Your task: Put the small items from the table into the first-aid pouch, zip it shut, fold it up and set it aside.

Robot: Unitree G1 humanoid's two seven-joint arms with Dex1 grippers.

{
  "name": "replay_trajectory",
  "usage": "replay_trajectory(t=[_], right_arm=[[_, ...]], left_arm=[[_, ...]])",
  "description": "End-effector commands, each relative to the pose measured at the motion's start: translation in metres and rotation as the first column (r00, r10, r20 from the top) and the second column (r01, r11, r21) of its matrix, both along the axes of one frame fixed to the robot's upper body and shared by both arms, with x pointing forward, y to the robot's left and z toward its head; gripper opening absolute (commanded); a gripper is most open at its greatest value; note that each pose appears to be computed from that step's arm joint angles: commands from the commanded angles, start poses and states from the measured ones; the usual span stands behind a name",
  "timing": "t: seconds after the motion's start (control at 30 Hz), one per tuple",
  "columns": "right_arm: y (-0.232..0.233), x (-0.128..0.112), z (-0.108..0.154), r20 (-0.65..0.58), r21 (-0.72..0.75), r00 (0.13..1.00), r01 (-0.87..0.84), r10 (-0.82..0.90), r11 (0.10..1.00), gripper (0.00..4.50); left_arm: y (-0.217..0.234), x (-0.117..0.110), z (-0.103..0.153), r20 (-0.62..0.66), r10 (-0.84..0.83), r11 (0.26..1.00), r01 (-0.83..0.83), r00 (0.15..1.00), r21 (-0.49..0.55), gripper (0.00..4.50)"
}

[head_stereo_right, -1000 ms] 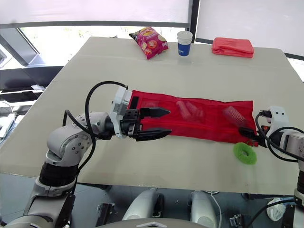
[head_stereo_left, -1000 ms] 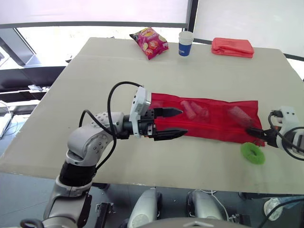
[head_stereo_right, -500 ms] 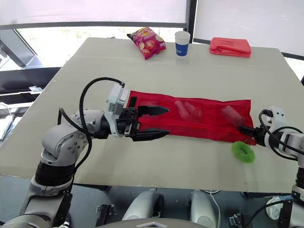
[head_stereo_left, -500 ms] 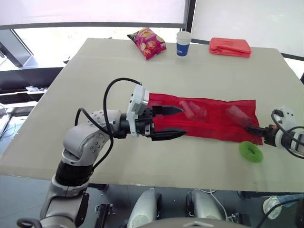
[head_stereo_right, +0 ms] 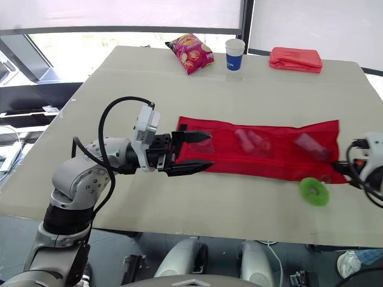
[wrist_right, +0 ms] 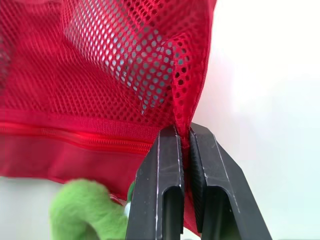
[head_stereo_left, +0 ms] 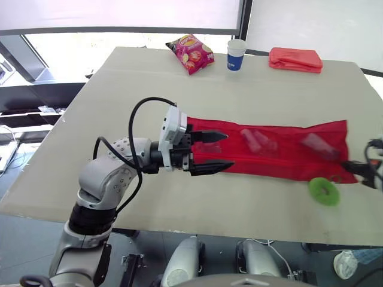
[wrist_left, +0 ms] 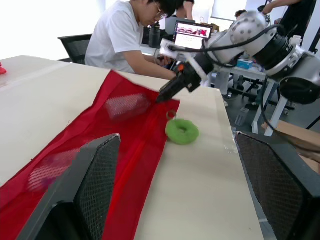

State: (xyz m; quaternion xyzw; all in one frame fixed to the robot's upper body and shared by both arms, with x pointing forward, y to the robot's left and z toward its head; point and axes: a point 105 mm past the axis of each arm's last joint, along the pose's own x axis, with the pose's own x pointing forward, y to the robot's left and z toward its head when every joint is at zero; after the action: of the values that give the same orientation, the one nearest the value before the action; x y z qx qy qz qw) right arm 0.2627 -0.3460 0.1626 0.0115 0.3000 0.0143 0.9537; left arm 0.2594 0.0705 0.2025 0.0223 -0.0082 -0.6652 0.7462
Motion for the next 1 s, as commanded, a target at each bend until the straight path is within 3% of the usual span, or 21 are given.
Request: replay_trajectory(t=[0.03,0.17,0.3,0.6,0.83,0.93,1.0], right_arm=[[0.018,-0.003,0.048,0.085,-0.035,0.991,-0.103,0.105,0.994,0.03],[0.059,0.006,0.068,0.112,-0.033,0.966,-0.232,0.234,0.972,0.03],[0.106,0.025,0.067,0.149,-0.018,0.924,-0.353,0.352,0.935,0.03],[0.212,0.056,0.008,0.085,0.114,0.875,-0.483,0.476,0.868,0.03],[0.275,0.061,-0.024,0.051,0.269,0.818,-0.563,0.573,0.781,0.03],[0.285,0.056,-0.025,0.072,0.285,0.778,-0.616,0.625,0.734,1.12],[0.288,0.051,-0.011,0.15,0.297,0.739,-0.667,0.657,0.683,2.31]], left_arm=[[-0.002,0.0,0.002,0.027,0.002,1.0,-0.001,1.0,-0.014,3.99],[0.002,0.005,-0.002,0.016,0.033,0.999,-0.033,0.999,-0.013,3.99],[0.006,0.008,-0.012,0.01,0.072,0.997,-0.072,0.997,0.008,3.99],[0.02,0.003,-0.027,-0.026,0.16,0.987,-0.16,0.987,0.019,3.99],[0.038,-0.003,-0.036,-0.069,0.259,0.966,-0.258,0.963,0.024,3.99],[0.046,-0.004,-0.04,-0.098,0.304,0.953,-0.303,0.948,0.022,3.99],[0.052,-0.005,-0.044,-0.138,0.341,0.94,-0.342,0.93,0.016,3.99]])
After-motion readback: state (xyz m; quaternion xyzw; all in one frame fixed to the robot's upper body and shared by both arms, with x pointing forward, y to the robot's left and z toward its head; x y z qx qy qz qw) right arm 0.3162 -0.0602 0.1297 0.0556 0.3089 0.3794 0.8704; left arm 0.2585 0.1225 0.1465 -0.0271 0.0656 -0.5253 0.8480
